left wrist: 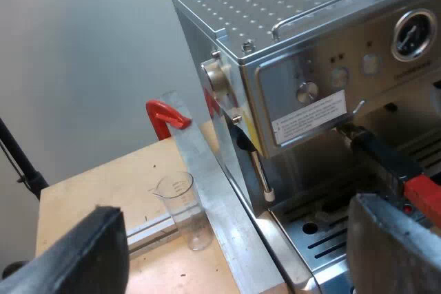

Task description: Put the handle in the coffee machine

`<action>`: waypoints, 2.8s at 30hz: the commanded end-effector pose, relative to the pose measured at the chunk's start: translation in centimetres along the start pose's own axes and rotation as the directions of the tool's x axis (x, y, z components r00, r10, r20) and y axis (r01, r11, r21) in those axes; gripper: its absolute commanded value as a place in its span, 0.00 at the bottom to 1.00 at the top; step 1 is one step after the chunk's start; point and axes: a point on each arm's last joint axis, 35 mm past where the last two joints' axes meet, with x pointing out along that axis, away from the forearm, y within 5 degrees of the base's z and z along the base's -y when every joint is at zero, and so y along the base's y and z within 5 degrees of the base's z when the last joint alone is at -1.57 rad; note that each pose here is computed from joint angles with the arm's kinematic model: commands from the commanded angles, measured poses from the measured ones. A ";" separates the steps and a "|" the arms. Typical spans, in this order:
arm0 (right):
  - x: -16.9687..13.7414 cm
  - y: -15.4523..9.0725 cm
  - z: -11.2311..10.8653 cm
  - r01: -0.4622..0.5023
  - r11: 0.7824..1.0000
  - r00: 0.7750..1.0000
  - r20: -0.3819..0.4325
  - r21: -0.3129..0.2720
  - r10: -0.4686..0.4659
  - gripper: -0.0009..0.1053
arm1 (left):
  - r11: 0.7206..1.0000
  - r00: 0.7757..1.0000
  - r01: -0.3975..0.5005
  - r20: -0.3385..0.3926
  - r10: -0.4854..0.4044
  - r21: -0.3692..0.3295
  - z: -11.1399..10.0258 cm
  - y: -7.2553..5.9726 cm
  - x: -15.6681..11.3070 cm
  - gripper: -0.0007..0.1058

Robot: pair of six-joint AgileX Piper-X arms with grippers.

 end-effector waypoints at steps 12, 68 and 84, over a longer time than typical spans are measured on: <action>-4.2 2.5 -2.9 -0.032 0.999 0.997 -0.075 0.016 0.033 0.68 | 1.000 1.000 0.009 -0.026 -0.009 -0.002 -2.4 -1.0 -2.8 0.64; 3.1 2.3 -10.6 0.024 0.992 0.978 -0.209 0.125 0.003 0.68 | 0.968 0.960 -0.223 -0.196 0.198 -0.117 -8.2 1.4 5.1 0.64; 5.4 3.0 -14.9 -0.005 0.985 0.936 -0.345 0.173 0.065 0.68 | 0.967 0.944 -0.226 -0.272 0.187 -0.120 -10.3 1.6 6.6 0.64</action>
